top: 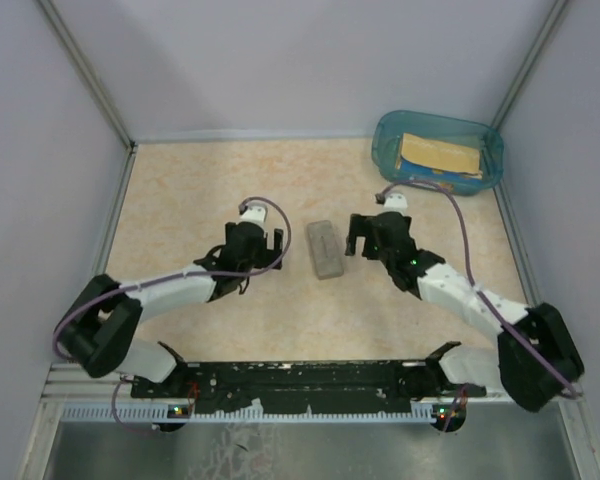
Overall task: Organize the sunglasses
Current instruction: Reset both arms
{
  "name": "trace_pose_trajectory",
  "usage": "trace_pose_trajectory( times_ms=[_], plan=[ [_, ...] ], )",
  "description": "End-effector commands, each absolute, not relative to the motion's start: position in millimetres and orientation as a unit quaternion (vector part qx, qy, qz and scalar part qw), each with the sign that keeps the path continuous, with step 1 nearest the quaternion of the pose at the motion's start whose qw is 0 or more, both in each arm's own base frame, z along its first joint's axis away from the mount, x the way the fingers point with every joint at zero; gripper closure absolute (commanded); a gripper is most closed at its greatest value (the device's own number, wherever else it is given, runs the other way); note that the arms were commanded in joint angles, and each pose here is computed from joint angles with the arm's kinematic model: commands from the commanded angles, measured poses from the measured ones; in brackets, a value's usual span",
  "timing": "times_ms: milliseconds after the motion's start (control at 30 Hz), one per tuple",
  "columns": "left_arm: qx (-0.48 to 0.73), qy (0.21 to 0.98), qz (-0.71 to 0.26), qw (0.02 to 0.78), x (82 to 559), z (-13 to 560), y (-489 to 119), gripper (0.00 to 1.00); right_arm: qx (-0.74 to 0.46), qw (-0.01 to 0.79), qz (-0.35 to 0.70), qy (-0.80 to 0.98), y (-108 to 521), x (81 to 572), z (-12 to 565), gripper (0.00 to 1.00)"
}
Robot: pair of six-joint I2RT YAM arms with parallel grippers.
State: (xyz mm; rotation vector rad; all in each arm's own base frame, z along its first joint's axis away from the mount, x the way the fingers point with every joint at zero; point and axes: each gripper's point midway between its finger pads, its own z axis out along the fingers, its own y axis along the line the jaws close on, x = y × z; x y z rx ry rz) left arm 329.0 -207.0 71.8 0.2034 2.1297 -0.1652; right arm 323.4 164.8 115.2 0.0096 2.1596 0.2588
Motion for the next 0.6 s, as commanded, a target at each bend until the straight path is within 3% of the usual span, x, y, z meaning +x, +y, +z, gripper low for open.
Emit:
trace_pose_trajectory(
  times_ms=[0,567],
  plan=[
    [0.056,0.860,-0.115,0.494,308,90,-200,0.00,0.064,0.525,0.138,0.837,140,316,146,0.01],
    [-0.023,0.809,-0.204,0.550,252,132,-158,0.00,0.142,0.587,0.156,0.781,78,244,169,0.01]
  ],
)
